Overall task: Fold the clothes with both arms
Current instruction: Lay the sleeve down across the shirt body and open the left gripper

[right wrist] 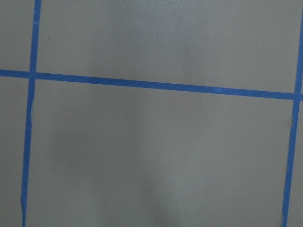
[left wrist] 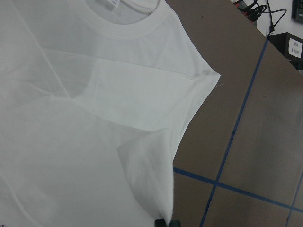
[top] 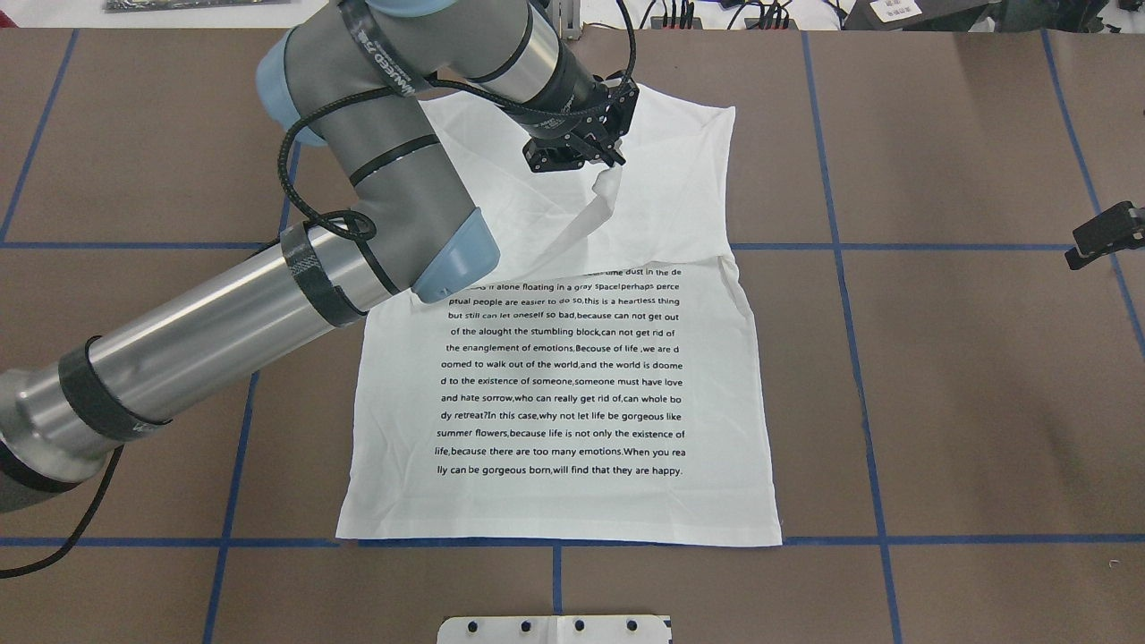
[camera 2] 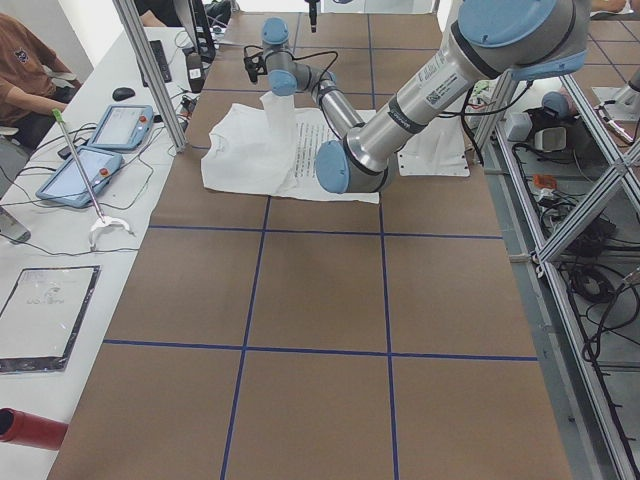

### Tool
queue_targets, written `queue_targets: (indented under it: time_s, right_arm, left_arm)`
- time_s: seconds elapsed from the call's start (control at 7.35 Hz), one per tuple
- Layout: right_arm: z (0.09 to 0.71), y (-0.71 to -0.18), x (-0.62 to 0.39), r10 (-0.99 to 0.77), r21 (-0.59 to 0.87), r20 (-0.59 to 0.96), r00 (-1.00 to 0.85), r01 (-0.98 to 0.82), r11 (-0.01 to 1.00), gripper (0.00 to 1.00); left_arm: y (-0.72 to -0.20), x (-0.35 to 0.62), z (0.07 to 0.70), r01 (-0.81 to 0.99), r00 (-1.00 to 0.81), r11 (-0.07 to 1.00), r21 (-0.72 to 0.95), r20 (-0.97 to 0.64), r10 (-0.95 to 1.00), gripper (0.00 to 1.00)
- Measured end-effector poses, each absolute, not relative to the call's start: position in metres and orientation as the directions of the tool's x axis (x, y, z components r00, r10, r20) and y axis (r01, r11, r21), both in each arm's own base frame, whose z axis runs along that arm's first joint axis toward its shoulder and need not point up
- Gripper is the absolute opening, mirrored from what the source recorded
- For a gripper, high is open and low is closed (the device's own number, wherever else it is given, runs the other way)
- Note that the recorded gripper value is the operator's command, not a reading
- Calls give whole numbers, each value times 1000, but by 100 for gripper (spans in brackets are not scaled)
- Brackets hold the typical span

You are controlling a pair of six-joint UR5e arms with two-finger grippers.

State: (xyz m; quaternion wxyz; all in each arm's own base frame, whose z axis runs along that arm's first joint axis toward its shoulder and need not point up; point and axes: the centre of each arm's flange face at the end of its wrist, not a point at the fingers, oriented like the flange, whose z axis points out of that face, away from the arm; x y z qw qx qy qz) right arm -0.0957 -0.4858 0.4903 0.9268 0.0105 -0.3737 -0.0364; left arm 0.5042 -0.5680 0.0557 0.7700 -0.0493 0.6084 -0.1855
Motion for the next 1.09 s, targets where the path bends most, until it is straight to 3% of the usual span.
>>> queue_targets:
  time_s: [1.09]
  right_arm:
    - [470, -493, -101, -94, 66, 729, 678, 68, 996, 100]
  left_arm:
    - [-533, 596, 88, 197, 230, 935, -294, -914, -336, 0]
